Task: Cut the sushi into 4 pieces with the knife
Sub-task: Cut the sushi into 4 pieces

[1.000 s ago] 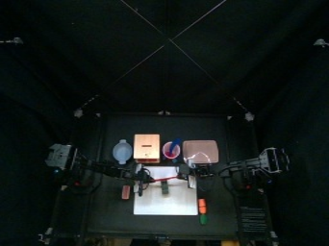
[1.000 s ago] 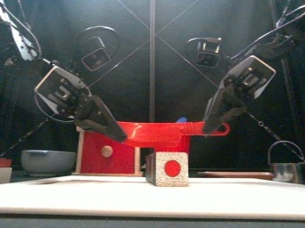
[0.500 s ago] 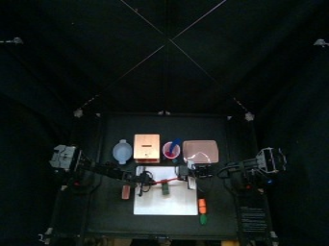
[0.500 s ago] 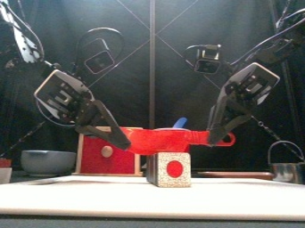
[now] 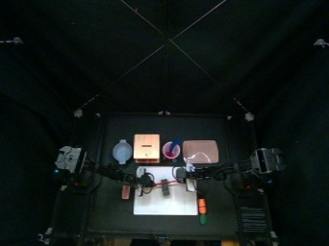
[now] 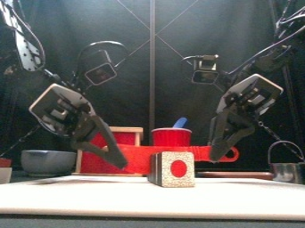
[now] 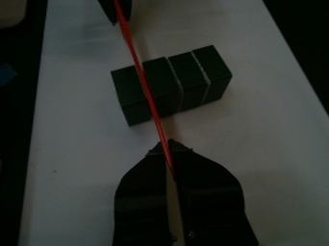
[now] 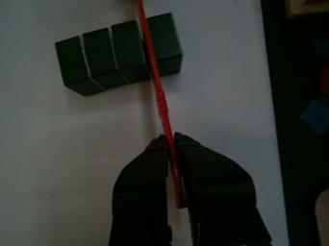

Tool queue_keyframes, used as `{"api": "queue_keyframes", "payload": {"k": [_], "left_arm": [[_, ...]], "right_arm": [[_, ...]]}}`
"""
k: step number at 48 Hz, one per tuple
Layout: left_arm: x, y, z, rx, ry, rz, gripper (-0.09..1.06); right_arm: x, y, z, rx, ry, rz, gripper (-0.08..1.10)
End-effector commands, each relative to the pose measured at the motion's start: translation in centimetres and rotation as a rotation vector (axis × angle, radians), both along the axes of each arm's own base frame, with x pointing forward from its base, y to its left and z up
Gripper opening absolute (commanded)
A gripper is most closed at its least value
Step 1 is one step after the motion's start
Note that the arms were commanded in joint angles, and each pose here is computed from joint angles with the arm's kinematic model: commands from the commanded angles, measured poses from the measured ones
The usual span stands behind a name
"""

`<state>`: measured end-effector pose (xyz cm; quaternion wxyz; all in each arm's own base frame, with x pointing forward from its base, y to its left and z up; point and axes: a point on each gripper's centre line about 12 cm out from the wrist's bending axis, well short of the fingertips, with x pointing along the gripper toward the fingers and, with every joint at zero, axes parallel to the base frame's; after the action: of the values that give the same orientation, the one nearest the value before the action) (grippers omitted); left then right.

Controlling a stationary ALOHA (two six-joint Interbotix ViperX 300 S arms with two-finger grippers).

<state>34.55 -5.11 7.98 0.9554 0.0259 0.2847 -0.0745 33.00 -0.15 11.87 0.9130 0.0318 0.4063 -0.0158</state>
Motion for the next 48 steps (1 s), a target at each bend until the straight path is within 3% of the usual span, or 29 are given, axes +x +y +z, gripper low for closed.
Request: {"api": "queue_keyframes", "payload": {"k": [1, 6, 15, 20, 28, 35, 42, 48], "left_arm": [[0.7, -0.7, -0.2, 0.006, -0.007, -0.019, 0.29], [0.7, -0.5, -0.8, 0.009, 0.008, -0.013, 0.29], [1.1, 2.6, -0.7, 0.021, 0.004, 0.052, 0.29], [1.2, 3.9, -0.2, 0.040, -0.005, 0.057, 0.29], [1.4, 4.7, 0.8, 0.059, -0.032, 0.054, 0.29], [1.3, 4.5, 1.8, 0.059, -0.055, 0.047, 0.29], [1.4, 4.2, 3.9, 0.058, -0.111, 0.039, 0.29], [1.2, 2.2, 6.0, 0.050, -0.170, -0.013, 0.29]], "right_arm": [[1.0, -0.5, 0.6, 0.005, -0.031, -0.020, 0.09], [1.2, -0.7, 0.3, 0.005, -0.020, -0.026, 0.09], [1.2, -1.6, 0.4, 0.005, -0.023, -0.054, 0.09], [1.2, -2.1, 0.7, 0.007, -0.029, -0.070, 0.09], [0.9, -2.4, 1.3, 0.007, -0.031, -0.079, 0.09], [0.8, -2.2, 2.6, 0.007, -0.059, -0.074, 0.09], [0.4, -1.7, 4.5, 0.005, -0.094, -0.057, 0.09], [0.0, -0.9, 6.2, 0.007, -0.143, -0.033, 0.09]]}}
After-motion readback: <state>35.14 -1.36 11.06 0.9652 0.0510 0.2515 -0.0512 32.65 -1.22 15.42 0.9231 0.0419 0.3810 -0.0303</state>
